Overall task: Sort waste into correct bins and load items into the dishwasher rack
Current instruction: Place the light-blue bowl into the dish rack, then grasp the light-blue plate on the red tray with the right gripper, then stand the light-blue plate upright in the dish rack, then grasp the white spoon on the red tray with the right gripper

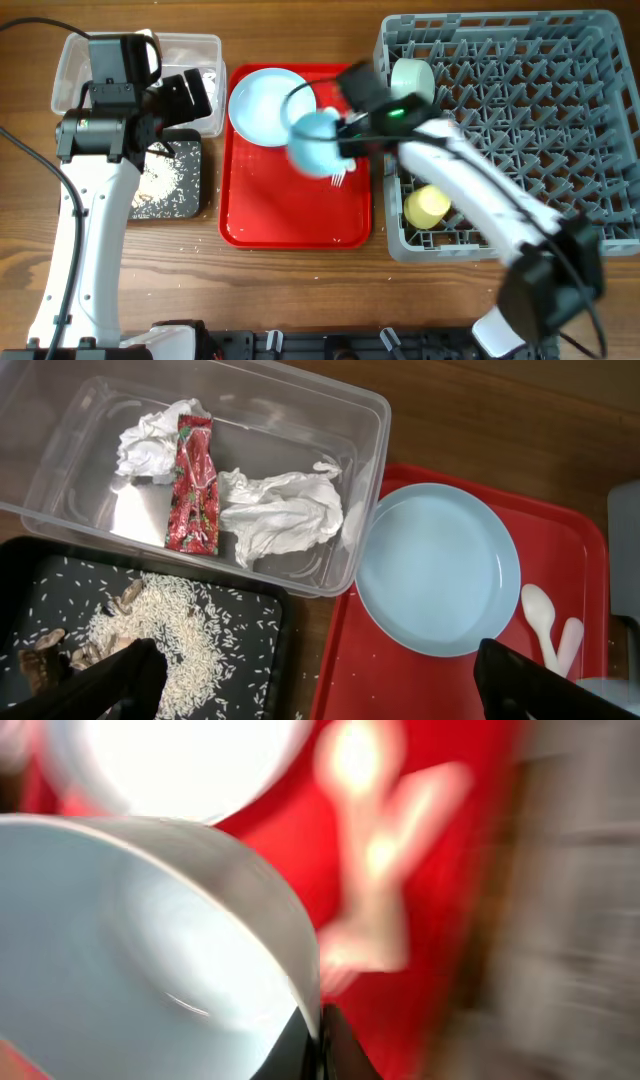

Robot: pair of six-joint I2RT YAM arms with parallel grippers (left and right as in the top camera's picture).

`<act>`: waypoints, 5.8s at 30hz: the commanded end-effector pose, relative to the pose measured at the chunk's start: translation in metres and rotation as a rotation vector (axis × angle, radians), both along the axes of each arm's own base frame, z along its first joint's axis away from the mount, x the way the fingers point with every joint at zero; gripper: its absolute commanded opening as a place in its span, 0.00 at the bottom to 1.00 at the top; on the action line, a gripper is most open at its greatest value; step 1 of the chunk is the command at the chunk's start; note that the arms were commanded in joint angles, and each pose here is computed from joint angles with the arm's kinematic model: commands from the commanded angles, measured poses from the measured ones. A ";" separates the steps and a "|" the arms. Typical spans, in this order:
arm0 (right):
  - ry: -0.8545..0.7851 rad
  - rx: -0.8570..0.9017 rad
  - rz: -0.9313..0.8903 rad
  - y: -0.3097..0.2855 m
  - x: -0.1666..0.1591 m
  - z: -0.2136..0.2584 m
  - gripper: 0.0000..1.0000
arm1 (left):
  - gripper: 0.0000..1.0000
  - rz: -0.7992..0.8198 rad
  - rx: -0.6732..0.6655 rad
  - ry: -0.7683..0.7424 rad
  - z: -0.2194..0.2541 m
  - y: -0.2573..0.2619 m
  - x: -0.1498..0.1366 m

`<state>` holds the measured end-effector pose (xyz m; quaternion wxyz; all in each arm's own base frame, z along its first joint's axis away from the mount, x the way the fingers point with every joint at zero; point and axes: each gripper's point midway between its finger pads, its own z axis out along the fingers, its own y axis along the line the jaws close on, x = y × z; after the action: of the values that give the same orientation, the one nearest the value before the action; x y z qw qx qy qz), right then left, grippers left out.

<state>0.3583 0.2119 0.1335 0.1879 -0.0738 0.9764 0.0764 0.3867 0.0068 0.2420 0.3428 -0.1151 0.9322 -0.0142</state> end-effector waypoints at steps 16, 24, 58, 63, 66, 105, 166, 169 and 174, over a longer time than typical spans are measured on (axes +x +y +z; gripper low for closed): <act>-0.314 -1.033 -0.421 -0.228 0.022 0.084 0.04 | 1.00 0.004 0.022 -0.009 0.003 0.005 0.002; -0.277 -1.173 -0.238 -0.184 0.032 0.039 0.04 | 1.00 0.004 0.022 -0.009 0.003 0.005 0.002; -0.228 0.130 0.191 0.099 0.037 0.015 0.65 | 1.00 0.004 0.022 -0.009 0.003 0.005 0.002; -0.177 0.208 0.023 0.112 0.056 -0.039 0.55 | 1.00 0.004 0.022 -0.009 0.003 0.005 0.002; -0.079 0.236 -0.156 0.106 0.061 -0.082 0.51 | 1.00 0.004 0.022 -0.009 0.003 0.005 0.002; -0.609 -0.837 -0.489 -0.267 0.076 0.184 0.04 | 1.00 0.004 0.022 -0.009 0.003 0.005 0.002; 0.096 -0.110 -0.129 0.023 0.017 -0.105 0.66 | 1.00 0.004 0.022 -0.009 0.003 0.005 0.002; 0.088 -0.103 -0.134 0.025 0.024 -0.118 0.64 | 1.00 0.004 0.022 -0.009 0.003 0.005 0.002; 0.086 -0.097 -0.145 0.026 0.030 -0.128 0.52 | 1.00 0.004 0.022 -0.009 0.003 0.005 0.002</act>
<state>0.3870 0.2439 0.0190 0.1538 -0.0165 0.9874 0.0339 0.3866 0.0078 0.2420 0.3429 -0.1158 0.9321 -0.0117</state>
